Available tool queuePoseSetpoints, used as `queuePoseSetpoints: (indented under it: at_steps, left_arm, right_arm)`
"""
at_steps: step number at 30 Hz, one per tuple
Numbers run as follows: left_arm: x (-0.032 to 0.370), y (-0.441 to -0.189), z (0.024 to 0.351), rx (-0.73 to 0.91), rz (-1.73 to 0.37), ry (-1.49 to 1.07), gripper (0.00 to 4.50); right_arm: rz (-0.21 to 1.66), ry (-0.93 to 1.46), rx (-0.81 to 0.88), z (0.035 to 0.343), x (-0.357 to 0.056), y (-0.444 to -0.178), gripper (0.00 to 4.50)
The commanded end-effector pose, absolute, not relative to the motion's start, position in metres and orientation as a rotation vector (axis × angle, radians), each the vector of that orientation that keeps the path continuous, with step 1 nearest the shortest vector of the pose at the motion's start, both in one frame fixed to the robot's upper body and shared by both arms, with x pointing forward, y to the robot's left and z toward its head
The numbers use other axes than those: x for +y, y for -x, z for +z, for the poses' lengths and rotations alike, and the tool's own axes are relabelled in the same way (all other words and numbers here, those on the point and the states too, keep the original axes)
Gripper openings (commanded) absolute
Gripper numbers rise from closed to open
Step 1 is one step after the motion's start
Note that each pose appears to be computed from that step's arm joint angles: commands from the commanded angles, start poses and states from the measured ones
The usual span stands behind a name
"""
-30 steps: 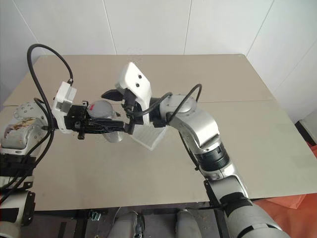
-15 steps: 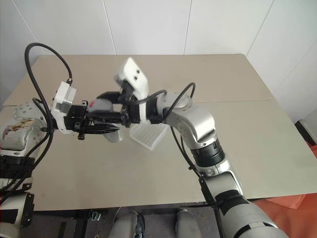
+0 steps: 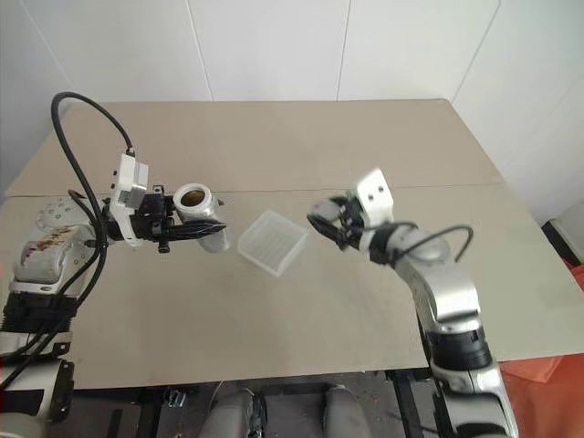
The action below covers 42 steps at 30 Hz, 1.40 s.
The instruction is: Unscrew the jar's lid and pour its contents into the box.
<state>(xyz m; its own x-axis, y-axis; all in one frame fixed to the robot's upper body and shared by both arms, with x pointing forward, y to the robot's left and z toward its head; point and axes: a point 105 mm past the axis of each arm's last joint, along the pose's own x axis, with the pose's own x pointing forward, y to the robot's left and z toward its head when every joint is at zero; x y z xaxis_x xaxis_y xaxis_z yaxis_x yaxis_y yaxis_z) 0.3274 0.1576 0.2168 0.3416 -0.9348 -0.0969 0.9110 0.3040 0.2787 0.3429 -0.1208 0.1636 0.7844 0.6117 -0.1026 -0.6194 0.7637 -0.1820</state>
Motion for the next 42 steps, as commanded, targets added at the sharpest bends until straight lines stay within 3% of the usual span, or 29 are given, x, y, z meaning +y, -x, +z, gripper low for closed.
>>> queuePoseSetpoints:
  at_steps: [1, 2, 5, 8, 11, 15, 20, 24, 28, 34, 39, 42]
  left_arm:
    - [0.161, -0.331, 0.227, -0.153, -1.143, -0.349, 1.95]
    - [0.160, -0.332, 0.227, -0.156, -1.133, -0.351, 1.95]
    - [0.158, -0.338, 0.226, -0.169, -1.076, -0.386, 1.95]
    - [0.157, -0.349, 0.229, -0.210, -0.973, -0.472, 1.95]
    - [0.154, -0.369, 0.233, -0.303, -0.755, -0.710, 1.95]
    - [0.138, -0.385, 0.254, -0.601, -0.469, -1.153, 1.95]
    - [0.095, -0.374, 0.248, -1.058, -0.484, -1.764, 1.95]
    - [0.077, -0.374, 0.240, -1.289, -0.483, -1.997, 1.95]
    - [0.066, -0.384, 0.229, -1.339, -0.467, -2.149, 1.95]
    - [0.054, -0.402, 0.208, -1.276, -0.473, -2.246, 1.95]
    - [0.049, -0.405, 0.216, -1.256, -0.447, -2.169, 1.95]
    - [0.064, -0.409, 0.226, -1.147, -0.425, -2.057, 1.95]
  right_arm:
    - [0.591, 0.226, 0.019, 0.153, -0.127, -0.339, 2.76]
    - [0.587, 0.219, 0.032, 0.148, -0.127, -0.338, 2.76]
    - [0.580, 0.272, 0.115, 0.125, -0.128, -0.339, 3.67]
    - [0.595, 0.290, 0.138, 0.127, -0.130, -0.338, 4.47]
    - [0.660, 0.282, 0.129, 0.146, -0.132, -0.330, 4.47]
    - [0.852, 0.223, 0.112, 0.184, -0.119, -0.311, 4.47]
    - [1.073, 0.256, 0.160, 0.206, -0.101, -0.292, 4.47]
    - [1.115, 0.306, 0.106, 0.216, -0.096, -0.292, 4.47]
    - [1.135, 0.290, 0.054, 0.228, -0.090, -0.291, 4.47]
    - [1.127, 0.273, -0.008, 0.240, -0.085, -0.287, 4.47]
    - [1.124, 0.271, -0.014, 0.238, -0.084, -0.280, 4.47]
    - [1.115, 0.260, -0.011, 0.238, -0.085, -0.279, 4.47]
